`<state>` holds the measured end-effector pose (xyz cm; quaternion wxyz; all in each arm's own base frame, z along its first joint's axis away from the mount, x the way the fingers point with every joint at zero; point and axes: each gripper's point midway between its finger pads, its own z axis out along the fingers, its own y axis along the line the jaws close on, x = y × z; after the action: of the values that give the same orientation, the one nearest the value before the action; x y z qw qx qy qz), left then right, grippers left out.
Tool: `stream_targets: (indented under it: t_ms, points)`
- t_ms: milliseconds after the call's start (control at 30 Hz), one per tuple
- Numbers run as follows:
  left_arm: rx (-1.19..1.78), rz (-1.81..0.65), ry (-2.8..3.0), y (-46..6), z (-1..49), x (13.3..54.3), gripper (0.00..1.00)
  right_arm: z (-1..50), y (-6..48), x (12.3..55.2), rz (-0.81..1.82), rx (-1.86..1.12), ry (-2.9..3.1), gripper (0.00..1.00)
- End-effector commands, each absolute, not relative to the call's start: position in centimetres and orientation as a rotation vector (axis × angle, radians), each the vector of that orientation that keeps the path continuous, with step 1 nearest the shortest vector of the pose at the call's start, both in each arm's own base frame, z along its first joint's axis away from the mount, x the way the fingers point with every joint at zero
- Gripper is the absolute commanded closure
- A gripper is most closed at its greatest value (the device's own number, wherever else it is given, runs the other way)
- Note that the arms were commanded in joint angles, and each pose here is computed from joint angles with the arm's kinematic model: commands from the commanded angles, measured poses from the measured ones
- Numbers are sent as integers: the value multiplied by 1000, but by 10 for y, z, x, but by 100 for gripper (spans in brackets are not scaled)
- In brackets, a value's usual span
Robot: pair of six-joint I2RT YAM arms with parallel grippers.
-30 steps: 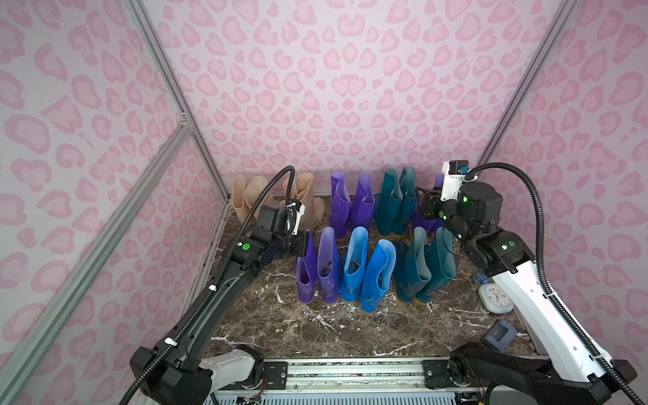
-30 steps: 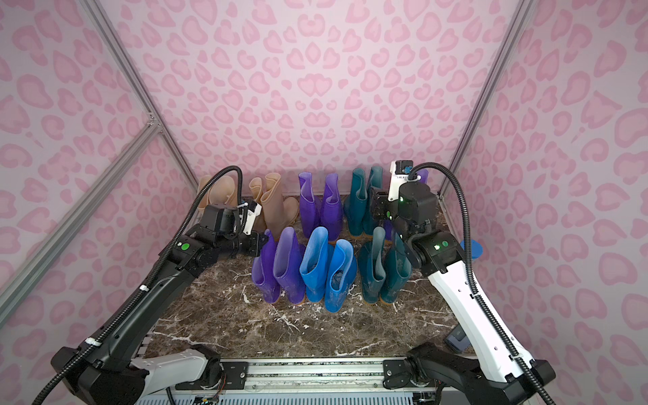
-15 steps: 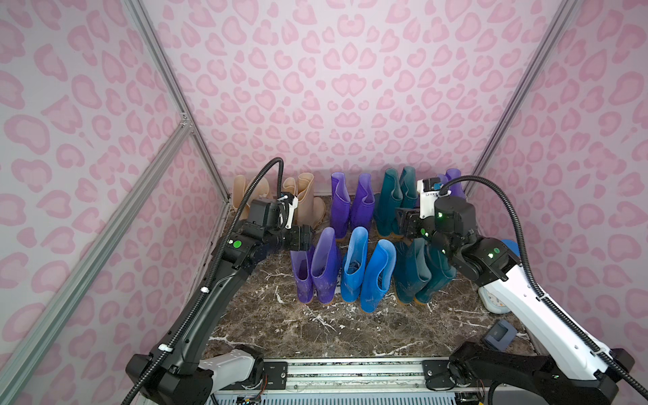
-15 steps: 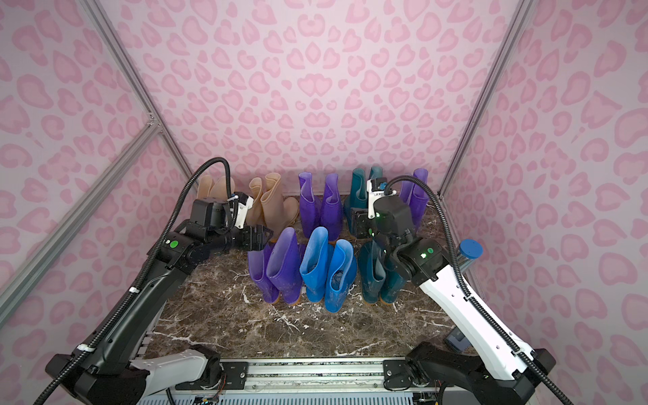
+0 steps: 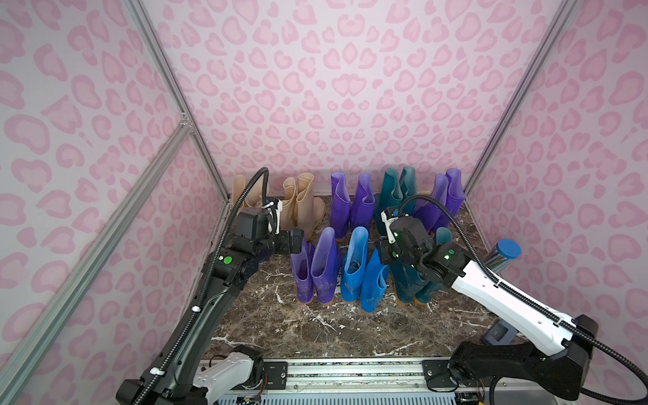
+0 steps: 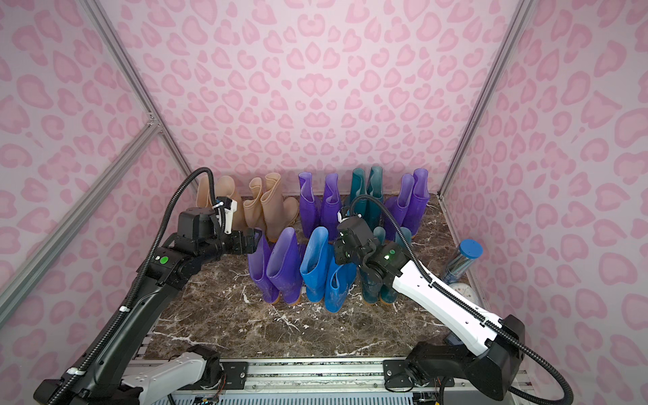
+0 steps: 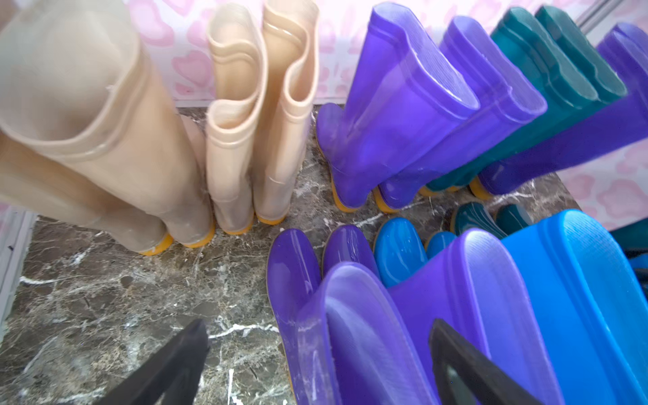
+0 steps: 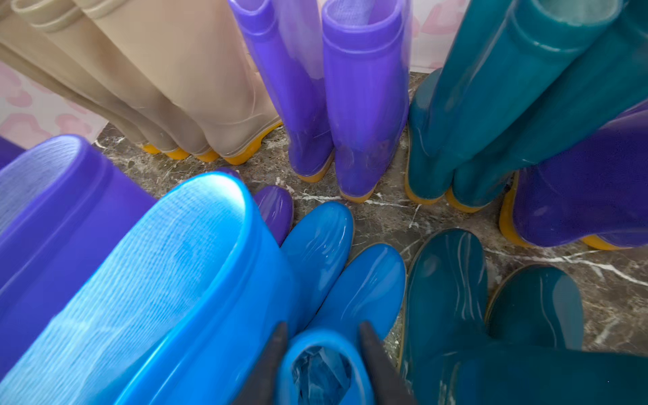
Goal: Match and arrange rain boots in pairs
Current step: Adjust the rain boot at the center of the board.
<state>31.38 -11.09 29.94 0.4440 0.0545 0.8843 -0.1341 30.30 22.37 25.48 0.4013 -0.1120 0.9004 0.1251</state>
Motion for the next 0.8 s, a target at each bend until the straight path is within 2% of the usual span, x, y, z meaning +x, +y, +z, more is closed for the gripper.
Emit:
stream_targets:
  t_ms: [0,33,433,767]
  points:
    - [110,-342,2125,-107,308,320,1,247,219,311,251,-361,2283,95]
    - [107,-344,2124,-106,307,320,0,246,218,314,239,-380,2279,100]
    - [108,-374,2130,-108,305,319,1,260,203,347,116,-476,2179,100]
    - [130,-416,2125,-115,305,317,1,267,223,320,-48,-671,2100,100]
